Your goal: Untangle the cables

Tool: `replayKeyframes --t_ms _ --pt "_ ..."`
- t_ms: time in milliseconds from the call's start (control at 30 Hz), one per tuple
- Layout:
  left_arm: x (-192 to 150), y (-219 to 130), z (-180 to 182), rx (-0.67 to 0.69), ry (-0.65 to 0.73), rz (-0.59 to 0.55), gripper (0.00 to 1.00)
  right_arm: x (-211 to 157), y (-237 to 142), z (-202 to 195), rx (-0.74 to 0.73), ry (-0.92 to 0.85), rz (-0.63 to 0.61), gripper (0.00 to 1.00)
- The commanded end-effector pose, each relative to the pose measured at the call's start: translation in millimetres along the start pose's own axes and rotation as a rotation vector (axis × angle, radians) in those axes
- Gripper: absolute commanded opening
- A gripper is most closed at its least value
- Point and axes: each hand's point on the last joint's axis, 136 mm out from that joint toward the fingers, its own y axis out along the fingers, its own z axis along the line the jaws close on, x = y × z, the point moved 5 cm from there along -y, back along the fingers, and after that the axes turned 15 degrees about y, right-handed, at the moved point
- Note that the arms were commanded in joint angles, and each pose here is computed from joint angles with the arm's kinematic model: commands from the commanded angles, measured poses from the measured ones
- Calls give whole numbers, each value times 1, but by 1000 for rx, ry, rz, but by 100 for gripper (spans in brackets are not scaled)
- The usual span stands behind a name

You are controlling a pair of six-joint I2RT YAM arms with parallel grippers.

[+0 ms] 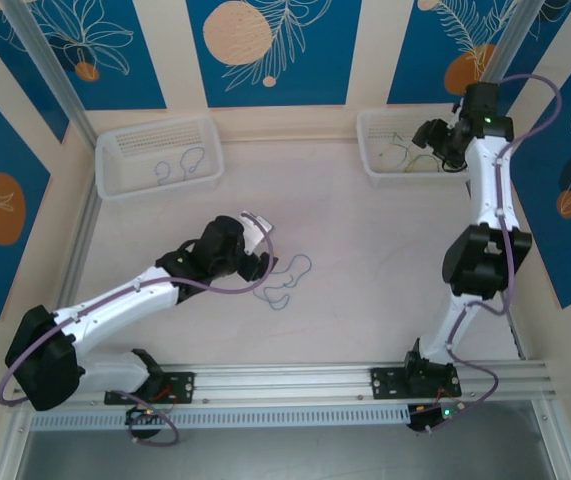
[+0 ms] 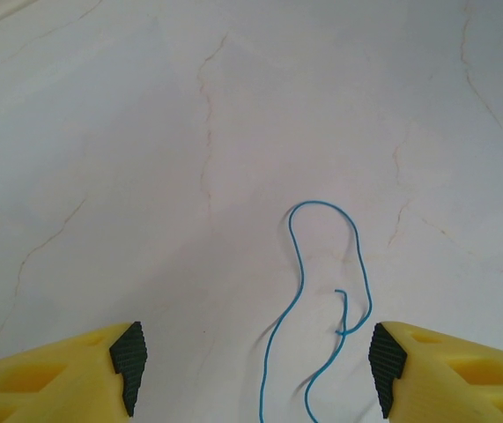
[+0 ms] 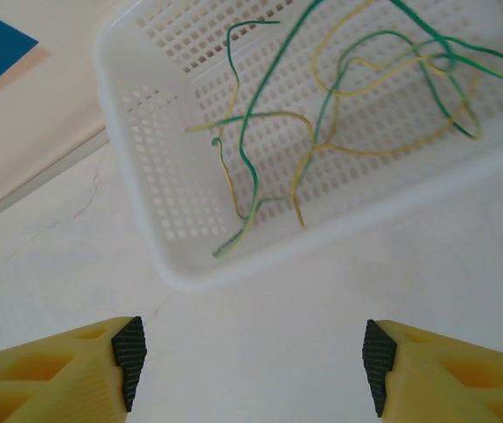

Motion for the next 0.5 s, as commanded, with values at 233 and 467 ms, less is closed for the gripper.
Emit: replayKeyframes --t_ms 233,467 --pt "-6 12 -15 -68 80 162 73 -142 -53 51 335 -315 -50 70" --pt "-15 46 -45 -151 149 289 74 -226 -46 47 561 -339 37 74"
